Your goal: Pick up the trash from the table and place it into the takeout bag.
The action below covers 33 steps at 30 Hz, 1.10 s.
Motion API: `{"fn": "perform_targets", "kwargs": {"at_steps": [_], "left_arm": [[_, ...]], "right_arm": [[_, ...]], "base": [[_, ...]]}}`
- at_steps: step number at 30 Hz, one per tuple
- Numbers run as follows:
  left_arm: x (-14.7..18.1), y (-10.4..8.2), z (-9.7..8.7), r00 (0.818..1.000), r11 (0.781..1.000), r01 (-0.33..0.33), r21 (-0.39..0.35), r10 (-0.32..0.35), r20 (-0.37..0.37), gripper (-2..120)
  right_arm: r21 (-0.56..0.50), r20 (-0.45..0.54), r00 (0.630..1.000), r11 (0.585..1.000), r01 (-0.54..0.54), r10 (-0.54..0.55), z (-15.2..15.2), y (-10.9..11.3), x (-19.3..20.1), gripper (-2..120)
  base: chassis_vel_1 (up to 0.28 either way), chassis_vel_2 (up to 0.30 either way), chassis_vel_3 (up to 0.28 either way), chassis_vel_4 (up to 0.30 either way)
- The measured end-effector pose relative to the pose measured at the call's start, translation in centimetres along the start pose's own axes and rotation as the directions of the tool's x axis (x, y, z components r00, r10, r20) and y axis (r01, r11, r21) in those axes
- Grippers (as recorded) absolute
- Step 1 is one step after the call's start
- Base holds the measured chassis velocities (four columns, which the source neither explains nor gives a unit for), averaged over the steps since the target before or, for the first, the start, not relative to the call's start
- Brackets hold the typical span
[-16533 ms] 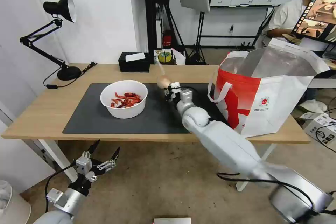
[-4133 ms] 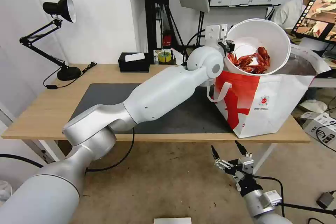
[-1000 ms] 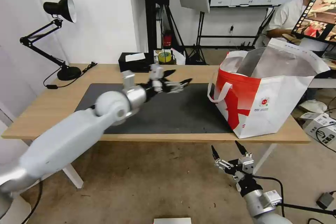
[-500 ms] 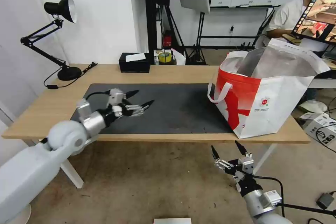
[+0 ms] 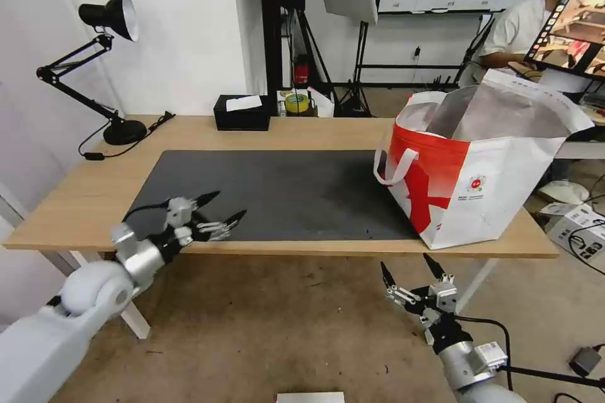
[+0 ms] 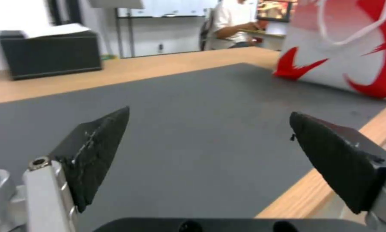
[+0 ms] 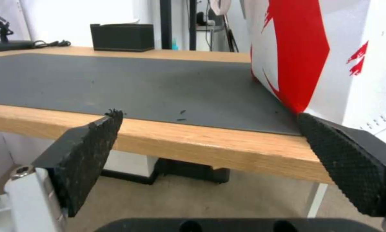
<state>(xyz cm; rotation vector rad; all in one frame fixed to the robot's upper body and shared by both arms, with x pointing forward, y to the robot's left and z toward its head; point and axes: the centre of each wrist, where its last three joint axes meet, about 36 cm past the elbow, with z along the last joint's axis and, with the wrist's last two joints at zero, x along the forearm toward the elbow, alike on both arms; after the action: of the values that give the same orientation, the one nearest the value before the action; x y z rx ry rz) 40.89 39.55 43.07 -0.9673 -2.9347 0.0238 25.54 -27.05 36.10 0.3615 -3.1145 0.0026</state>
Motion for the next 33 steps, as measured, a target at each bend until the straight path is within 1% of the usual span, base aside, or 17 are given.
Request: {"fn": "perform_targets", "kwargs": {"at_steps": [2, 6, 10, 12, 14, 15, 16, 17, 18, 19, 21, 22, 23, 26, 28, 29, 33], "left_arm": [[1.7, 0.1, 0.8, 0.999, 0.999, 0.043, 0.003, -0.043, 0.001, 100], [2.7, 0.1, 1.2, 0.998, 0.998, 0.068, 0.005, -0.068, 0.003, 100], [5.8, -0.6, 3.2, 0.985, 0.985, 0.172, 0.021, -0.173, 0.009, 100], [6.3, -0.8, 3.5, 0.982, 0.982, 0.189, 0.026, -0.189, 0.009, 100], [7.4, -1.5, 4.2, 0.971, 0.97, 0.239, 0.039, -0.239, 0.01, 100], [7.4, -1.5, 4.2, 0.971, 0.97, 0.239, 0.039, -0.239, 0.01, 100], [7.8, -1.7, 4.4, 0.965, 0.965, 0.26, 0.043, -0.261, 0.011, 100], [8.2, -2.0, 4.7, 0.959, 0.958, 0.283, 0.045, -0.284, 0.012, 100], [8.9, -2.4, 5.2, 0.946, 0.945, 0.323, 0.046, -0.324, 0.012, 100], [8.9, -2.4, 5.2, 0.946, 0.945, 0.323, 0.046, -0.324, 0.012, 100], [9.4, -2.8, 5.6, 0.932, 0.931, 0.362, 0.043, -0.362, 0.014, 100], [9.9, -3.3, 5.9, 0.92, 0.92, 0.391, 0.038, -0.391, 0.01, 100], [9.9, -3.3, 5.9, 0.92, 0.92, 0.391, 0.038, -0.391, 0.01, 100], [10.6, -4.3, 6.7, 0.9, 0.9, 0.434, 0.045, -0.435, 0.003, 100], [10.7, -4.5, 6.9, 0.899, 0.898, 0.438, 0.047, -0.439, 0.001, 100], [10.8, -4.8, 7.1, 0.893, 0.892, 0.449, 0.052, -0.449, -0.004, 100], [10.7, -4.9, 7.2, 0.893, 0.891, 0.45, 0.054, -0.45, -0.008, 100]], "right_arm": [[0.0, 0.0, 1.0, 1.0, 0.0, 0.0, 0.0, 0.0, 0.0, 100], [0.0, 0.0, 1.0, 1.0, 0.0, 0.0, 0.0, 0.0, 0.0, 100], [0.0, 0.0, 1.0, 1.0, 0.0, 0.0, 0.0, 0.0, 0.0, 100], [0.0, 0.0, 1.0, 1.0, 0.0, 0.0, 0.0, 0.0, 0.0, 100], [0.0, 0.0, 1.0, 1.0, 0.0, 0.0, 0.0, 0.0, 0.0, 100], [0.0, 0.0, 1.0, 1.0, 0.0, 0.0, 0.0, 0.0, 0.0, 100], [0.0, 0.0, 1.0, 1.0, 0.0, 0.0, 0.0, 0.0, 0.0, 100], [0.0, 0.0, 1.0, 1.0, 0.0, 0.0, 0.0, 0.0, 0.0, 100], [0.0, 0.0, 1.0, 1.0, 0.0, 0.0, 0.0, 0.0, 0.0, 100], [0.0, 0.0, 1.0, 1.0, 0.0, 0.0, 0.0, 0.0, 0.0, 100], [0.0, 0.0, 1.0, 1.0, 0.0, 0.0, 0.0, 0.0, 0.0, 100], [0.0, 0.0, 1.0, 1.0, 0.0, 0.0, 0.0, 0.0, 0.0, 100], [0.0, 0.0, 1.0, 1.0, 0.0, 0.0, 0.0, 0.0, 0.0, 100], [0.0, 0.0, 1.0, 1.0, 0.0, 0.0, 0.0, 0.0, 0.0, 100], [0.0, 0.0, 1.0, 1.0, 0.0, 0.0, 0.0, 0.0, 0.0, 100], [0.0, 0.0, 1.0, 1.0, 0.0, 0.0, 0.0, 0.0, 0.0, 100], [0.0, 0.0, 1.0, 1.0, 0.0, 0.0, 0.0, 0.0, 0.0, 100]], "base": [[0.0, 0.0, 0.0, 0.0], [0.0, 0.0, 0.0, 0.0], [0.0, 0.0, 0.0, 0.0], [0.0, 0.0, 0.0, 0.0], [0.0, 0.0, 0.0, 0.0], [0.0, 0.0, 0.0, 0.0], [0.0, 0.0, 0.0, 0.0], [0.0, 0.0, 0.0, 0.0], [0.0, 0.0, 0.0, 0.0], [0.0, 0.0, 0.0, 0.0], [0.0, 0.0, 0.0, 0.0], [0.0, 0.0, 0.0, 0.0], [0.0, 0.0, 0.0, 0.0], [0.0, 0.0, 0.0, 0.0], [0.0, 0.0, 0.0, 0.0], [0.0, 0.0, 0.0, 0.0], [0.0, 0.0, 0.0, 0.0]]}}
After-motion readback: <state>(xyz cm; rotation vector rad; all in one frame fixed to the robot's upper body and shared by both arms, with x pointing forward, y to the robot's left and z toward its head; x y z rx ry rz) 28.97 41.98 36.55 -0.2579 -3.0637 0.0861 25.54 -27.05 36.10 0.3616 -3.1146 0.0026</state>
